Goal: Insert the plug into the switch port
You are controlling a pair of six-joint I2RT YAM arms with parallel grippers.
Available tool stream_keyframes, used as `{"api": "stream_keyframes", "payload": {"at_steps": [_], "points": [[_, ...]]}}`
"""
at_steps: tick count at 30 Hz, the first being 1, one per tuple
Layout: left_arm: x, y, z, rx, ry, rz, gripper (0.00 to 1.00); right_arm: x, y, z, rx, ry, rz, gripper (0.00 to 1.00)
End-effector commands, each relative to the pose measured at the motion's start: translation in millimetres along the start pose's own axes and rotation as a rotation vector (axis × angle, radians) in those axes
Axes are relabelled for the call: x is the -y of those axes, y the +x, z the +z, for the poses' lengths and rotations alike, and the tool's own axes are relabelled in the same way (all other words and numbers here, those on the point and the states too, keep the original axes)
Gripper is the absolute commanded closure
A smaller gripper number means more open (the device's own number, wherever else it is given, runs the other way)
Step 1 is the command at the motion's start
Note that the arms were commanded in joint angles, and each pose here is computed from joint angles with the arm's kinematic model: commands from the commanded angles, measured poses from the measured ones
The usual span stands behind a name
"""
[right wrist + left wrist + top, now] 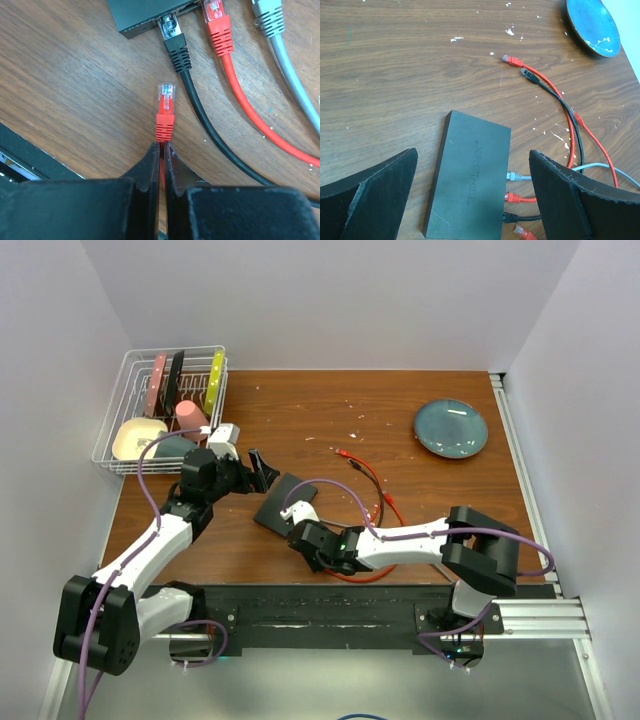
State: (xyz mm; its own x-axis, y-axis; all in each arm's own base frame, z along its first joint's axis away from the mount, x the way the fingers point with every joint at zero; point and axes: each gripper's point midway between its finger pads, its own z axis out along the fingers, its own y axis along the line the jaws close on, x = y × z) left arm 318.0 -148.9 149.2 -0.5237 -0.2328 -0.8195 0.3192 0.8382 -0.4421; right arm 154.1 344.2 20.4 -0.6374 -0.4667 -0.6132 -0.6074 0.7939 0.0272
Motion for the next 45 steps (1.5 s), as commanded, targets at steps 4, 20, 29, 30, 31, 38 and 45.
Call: {"api": "stream_keyframes", "payload": {"at_steps": [4,20,29,30,31,38,45], "points": [[6.5,-25.6,-3.6,0.072,0.016,0.027,0.01,-0.1,-16.7,-15.3,0.064,0.001,-0.002,1.00],[7.8,-26.4,-4.0,0.078,0.025,0.027,0.01,3.2,-8.6,-11.4,0.039,0.019,-0.016,0.64],[6.7,-25.8,-3.2,0.076,0.023,0.028,0.01,3.7,6.0,5.0,-0.003,0.033,-0.032,0.69],[6.8,-25.7,-3.3,0.075,0.024,0.031,0.01,2.7,8.3,7.6,-0.009,0.030,-0.035,0.75],[7.0,-26.5,-3.6,0.077,0.023,0.030,0.01,2.5,9.5,9.0,-0.013,0.030,-0.035,0.81],[4.2,-26.1,-3.8,0.076,0.015,0.033,0.01,3.8,2.3,2.7,0.006,0.029,-0.052,1.00],[2.3,-25.5,-2.9,0.073,0.009,0.028,0.01,0.6,-23.1,-25.2,0.076,-0.023,-0.107,1.00]]}}
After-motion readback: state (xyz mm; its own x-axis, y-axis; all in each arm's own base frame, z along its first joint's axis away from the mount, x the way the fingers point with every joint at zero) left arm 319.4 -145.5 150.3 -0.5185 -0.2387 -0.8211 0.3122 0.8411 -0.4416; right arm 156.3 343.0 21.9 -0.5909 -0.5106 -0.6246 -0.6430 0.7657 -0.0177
